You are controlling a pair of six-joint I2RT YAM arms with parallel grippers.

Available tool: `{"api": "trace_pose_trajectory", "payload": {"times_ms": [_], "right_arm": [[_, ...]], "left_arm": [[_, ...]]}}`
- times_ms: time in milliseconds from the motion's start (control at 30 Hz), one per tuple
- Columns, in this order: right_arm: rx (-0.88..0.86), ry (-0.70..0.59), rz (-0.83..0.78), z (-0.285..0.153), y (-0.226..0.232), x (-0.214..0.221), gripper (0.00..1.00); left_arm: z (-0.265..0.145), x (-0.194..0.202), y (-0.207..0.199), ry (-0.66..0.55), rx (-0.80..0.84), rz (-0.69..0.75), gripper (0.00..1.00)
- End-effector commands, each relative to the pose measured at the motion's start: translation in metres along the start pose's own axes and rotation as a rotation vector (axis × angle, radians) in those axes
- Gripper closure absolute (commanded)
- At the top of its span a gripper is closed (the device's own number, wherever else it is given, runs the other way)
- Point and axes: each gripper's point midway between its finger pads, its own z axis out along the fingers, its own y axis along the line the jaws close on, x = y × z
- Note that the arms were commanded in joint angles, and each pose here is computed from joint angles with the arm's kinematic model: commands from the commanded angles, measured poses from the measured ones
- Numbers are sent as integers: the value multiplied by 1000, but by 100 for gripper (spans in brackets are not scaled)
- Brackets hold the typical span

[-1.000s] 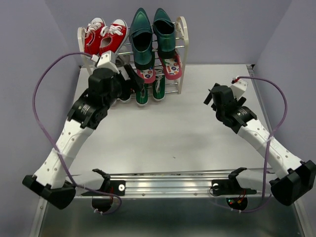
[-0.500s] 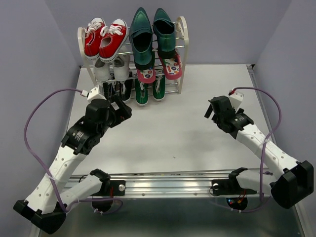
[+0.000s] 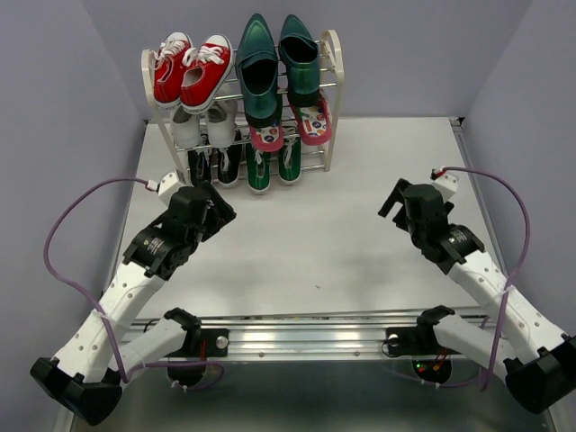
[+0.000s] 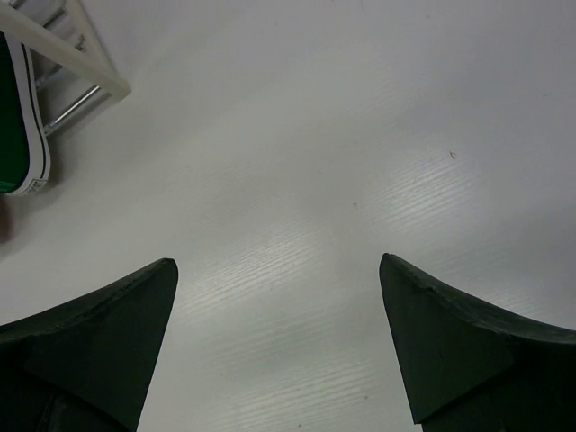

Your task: Place and organize the shoes onto the shoe shelf

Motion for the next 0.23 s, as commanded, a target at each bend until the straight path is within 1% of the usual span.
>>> {"api": "trace_pose_trajectory", "payload": {"times_ms": [0,200], "right_arm": [[-8,-87,32,-5,-3,-17,0],[-38,-89,-3,-10,2,-23,0]], "left_arm": [[6,-15,-1,-68,-7,-66,1],[24,-13,-9,-48,-21,-58,1]]}}
